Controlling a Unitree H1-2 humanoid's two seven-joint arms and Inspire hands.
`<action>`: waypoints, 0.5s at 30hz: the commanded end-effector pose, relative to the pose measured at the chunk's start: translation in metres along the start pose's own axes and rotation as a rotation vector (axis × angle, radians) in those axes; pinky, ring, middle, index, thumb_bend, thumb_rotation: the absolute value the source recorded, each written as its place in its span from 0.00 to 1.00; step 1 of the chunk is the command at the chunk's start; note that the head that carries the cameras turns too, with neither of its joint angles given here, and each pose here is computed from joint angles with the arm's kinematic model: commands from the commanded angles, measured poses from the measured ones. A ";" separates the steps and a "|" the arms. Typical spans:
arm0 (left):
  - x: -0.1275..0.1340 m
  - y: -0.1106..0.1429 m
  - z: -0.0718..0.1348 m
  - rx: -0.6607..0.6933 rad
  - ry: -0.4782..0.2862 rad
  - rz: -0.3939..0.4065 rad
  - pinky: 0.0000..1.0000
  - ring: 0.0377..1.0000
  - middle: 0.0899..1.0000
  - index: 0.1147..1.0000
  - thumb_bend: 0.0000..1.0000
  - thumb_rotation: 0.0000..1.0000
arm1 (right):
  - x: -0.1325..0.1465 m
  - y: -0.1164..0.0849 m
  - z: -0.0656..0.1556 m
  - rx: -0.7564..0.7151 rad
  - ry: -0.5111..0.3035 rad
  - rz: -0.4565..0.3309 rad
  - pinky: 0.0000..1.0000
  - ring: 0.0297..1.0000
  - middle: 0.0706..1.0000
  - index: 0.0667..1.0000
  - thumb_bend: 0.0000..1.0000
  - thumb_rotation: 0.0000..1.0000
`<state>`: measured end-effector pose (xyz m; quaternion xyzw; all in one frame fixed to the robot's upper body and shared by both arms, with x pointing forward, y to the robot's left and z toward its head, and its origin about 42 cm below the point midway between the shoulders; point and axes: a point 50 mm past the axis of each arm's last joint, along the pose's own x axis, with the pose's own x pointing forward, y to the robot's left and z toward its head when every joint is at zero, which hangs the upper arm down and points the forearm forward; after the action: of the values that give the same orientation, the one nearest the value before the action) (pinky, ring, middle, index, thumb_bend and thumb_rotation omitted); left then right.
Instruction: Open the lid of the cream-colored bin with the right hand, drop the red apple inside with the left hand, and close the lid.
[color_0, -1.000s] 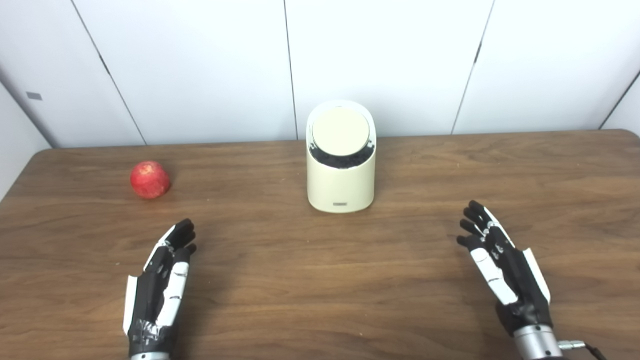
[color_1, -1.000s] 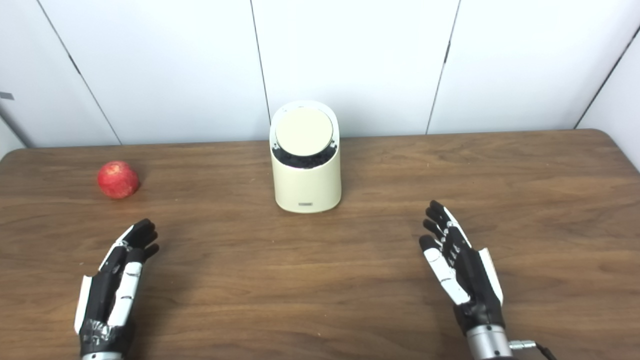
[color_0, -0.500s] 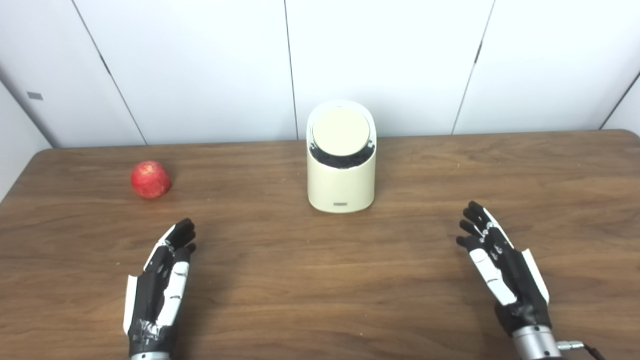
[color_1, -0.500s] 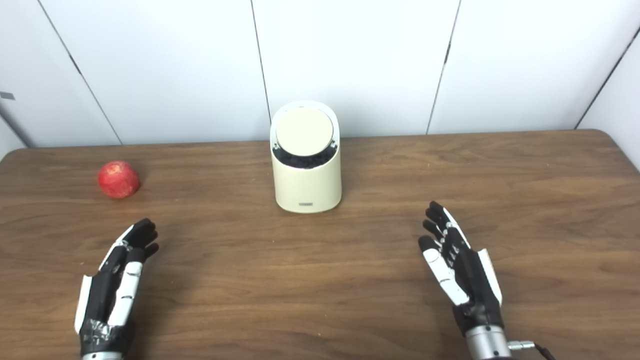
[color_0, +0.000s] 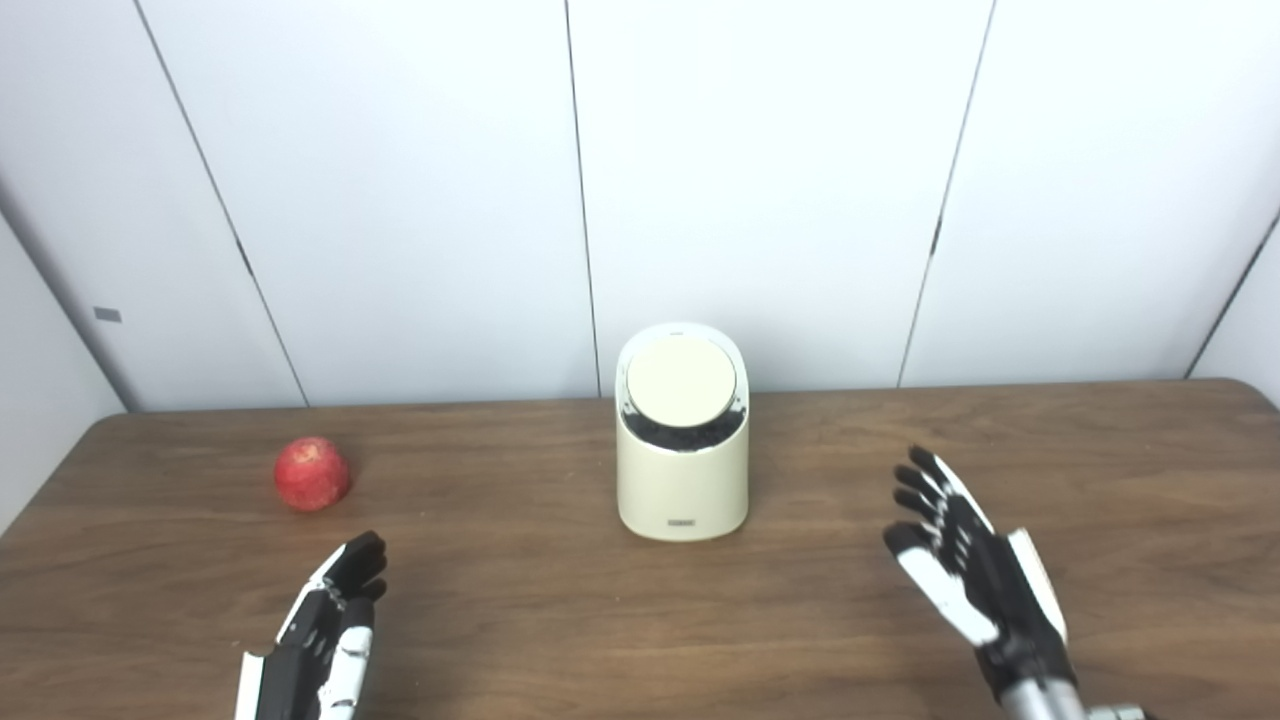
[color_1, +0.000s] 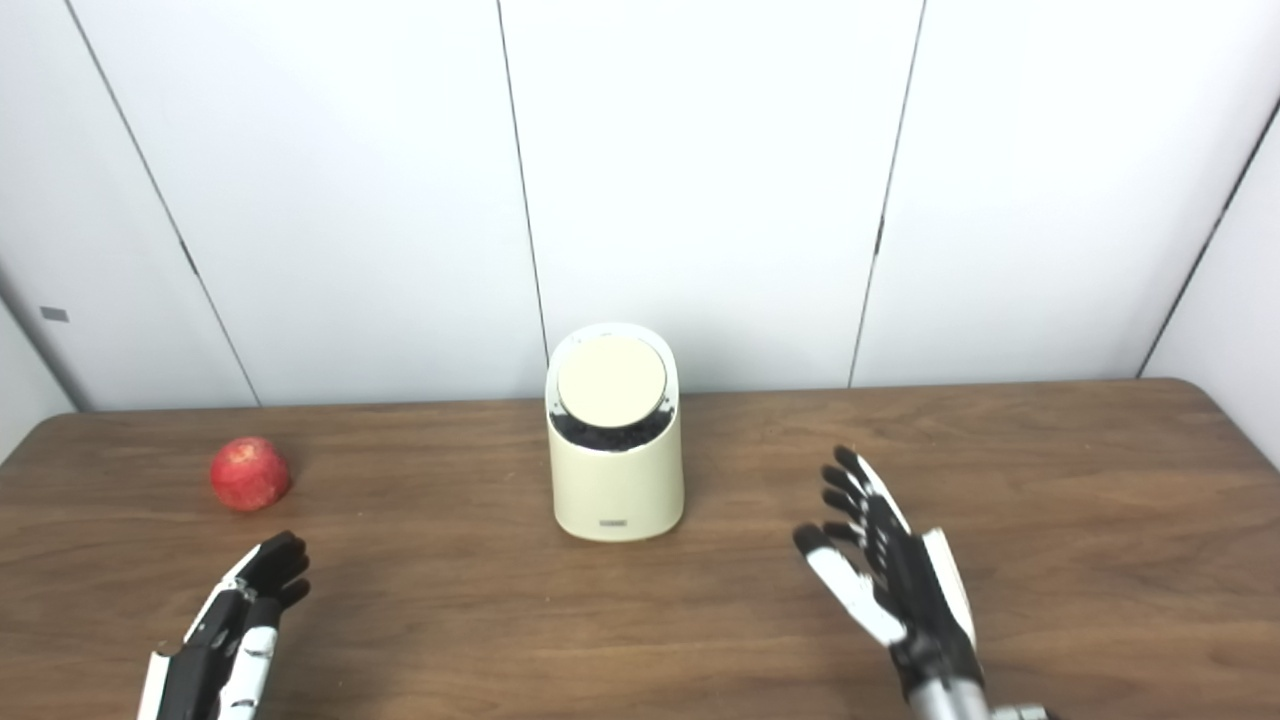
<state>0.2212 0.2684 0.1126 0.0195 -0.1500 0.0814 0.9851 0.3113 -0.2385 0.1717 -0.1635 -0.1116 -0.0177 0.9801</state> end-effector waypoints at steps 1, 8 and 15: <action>-0.022 -0.003 -0.023 -0.014 0.093 0.006 0.87 0.88 0.86 0.84 0.30 0.64 | 0.022 0.000 0.022 -0.028 -0.072 -0.008 0.73 0.85 0.87 0.89 0.74 0.77; -0.025 -0.004 -0.020 -0.014 0.099 0.009 0.87 0.88 0.87 0.85 0.33 0.69 | 0.071 0.008 0.056 -0.158 -0.116 0.014 0.80 0.85 0.87 0.89 0.79 0.75; -0.027 -0.004 -0.017 -0.017 0.102 0.007 0.88 0.89 0.87 0.85 0.32 0.68 | 0.101 0.023 0.075 -0.193 -0.125 0.052 0.77 0.86 0.87 0.90 0.79 0.57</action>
<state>0.2192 0.2675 0.1136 0.0171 -0.1505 0.0809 0.9852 0.3859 -0.2001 0.2291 -0.2544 -0.1245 0.0086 0.9590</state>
